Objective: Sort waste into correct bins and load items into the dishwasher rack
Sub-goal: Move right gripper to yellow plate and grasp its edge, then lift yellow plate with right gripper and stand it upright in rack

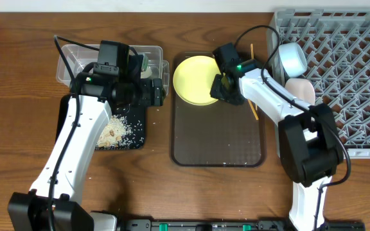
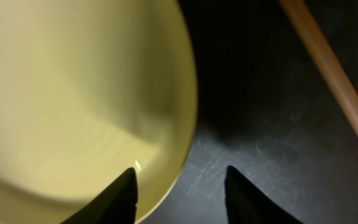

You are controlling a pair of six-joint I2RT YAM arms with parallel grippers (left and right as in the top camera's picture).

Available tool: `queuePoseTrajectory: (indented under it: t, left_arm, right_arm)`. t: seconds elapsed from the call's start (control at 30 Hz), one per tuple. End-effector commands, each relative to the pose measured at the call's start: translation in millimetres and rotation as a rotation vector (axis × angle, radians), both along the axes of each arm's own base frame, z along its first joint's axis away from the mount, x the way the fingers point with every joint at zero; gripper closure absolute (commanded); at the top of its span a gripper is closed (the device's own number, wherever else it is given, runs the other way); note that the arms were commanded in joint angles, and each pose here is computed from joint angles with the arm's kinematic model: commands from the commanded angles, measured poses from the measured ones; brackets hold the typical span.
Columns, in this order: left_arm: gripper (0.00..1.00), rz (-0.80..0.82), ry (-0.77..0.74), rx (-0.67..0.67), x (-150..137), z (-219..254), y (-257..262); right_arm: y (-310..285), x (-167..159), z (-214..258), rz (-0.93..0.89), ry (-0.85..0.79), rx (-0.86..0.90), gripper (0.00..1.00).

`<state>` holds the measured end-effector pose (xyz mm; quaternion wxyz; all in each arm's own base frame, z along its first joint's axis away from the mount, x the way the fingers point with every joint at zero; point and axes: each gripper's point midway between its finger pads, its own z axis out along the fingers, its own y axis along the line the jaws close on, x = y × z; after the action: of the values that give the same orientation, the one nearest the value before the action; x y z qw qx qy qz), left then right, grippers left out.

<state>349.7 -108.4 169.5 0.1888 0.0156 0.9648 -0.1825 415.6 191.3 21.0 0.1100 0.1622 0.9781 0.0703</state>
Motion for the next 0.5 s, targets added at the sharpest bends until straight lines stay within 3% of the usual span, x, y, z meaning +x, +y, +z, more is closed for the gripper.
queuePoseTrajectory:
  t: [0.0, 0.23, 0.33, 0.47]
  left_arm:
    - [0.11, -0.002, -0.006, 0.008, 2.7, 1.0, -0.3]
    - [0.10, -0.002, -0.005, 0.008, 2.5, 0.9, -0.3]
    - [0.10, -0.002, -0.006, 0.008, 2.7, 1.0, -0.3]
    - [0.11, -0.002, -0.006, 0.008, 2.6, 1.0, -0.3]
  right_arm:
    - [1.2, -7.7, -25.8, -0.026, 0.055, -0.029, 0.64]
    - [0.5, -4.7, -22.2, -0.033, 0.055, -0.003, 0.99]
    - [-7.0, 2.2, -11.4, -0.053, 0.035, 0.008, 0.99]
    - [-24.8, 24.1, 45.7, -0.021, -0.089, 0.032, 0.99]
